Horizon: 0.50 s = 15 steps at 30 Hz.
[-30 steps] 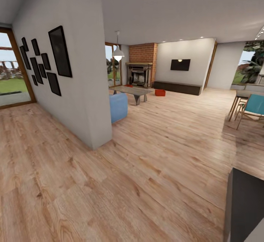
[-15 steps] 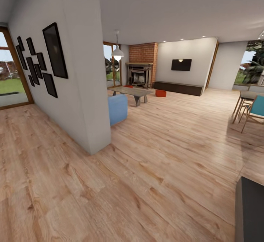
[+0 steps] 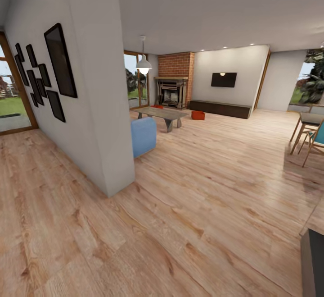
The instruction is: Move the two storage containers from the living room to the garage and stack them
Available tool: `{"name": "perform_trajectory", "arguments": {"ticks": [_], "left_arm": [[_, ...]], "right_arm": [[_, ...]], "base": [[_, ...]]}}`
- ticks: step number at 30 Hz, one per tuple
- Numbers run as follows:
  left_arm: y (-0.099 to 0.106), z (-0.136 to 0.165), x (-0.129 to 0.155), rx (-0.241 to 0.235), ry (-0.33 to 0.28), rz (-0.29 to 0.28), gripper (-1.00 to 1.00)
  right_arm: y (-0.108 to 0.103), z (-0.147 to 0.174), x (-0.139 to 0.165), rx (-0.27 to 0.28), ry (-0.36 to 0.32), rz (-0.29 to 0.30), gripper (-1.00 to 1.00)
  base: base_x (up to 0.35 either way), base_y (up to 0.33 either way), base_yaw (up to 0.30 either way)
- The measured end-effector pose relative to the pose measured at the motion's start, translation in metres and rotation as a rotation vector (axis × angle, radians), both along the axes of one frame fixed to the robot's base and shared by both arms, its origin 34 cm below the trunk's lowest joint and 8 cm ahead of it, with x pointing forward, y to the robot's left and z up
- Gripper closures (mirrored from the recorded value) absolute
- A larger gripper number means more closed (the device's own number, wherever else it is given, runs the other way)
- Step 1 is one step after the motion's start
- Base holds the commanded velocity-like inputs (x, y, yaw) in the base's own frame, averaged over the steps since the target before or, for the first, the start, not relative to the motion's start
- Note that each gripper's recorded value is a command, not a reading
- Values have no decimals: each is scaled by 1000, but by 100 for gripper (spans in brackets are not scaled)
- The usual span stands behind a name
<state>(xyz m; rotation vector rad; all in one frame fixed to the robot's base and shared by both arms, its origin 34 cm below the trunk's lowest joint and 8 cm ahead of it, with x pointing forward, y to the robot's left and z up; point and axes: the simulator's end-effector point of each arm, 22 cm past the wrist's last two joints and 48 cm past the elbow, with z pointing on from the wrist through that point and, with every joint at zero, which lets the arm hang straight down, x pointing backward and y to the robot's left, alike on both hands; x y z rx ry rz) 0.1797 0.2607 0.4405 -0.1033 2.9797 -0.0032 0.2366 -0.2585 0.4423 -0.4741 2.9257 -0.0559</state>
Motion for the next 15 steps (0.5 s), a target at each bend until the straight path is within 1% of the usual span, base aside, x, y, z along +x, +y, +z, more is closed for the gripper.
{"name": "perform_trajectory", "arguments": {"ticks": [11, 13, 15], "left_arm": [[0, 0, 0, 0, 0, 0, -100], [0, 0, 0, 0, 0, 0, -100], [0, 0, 0, 0, 0, 0, -100]], "right_arm": [[1, 0, 0, 1, 0, -1, -100], [1, 0, 0, 1, 0, -2, -100], [2, 0, 0, 2, 0, -1, -100]], "base": [[322, 0, -2], [322, 0, -119], [322, 0, -214]]}}
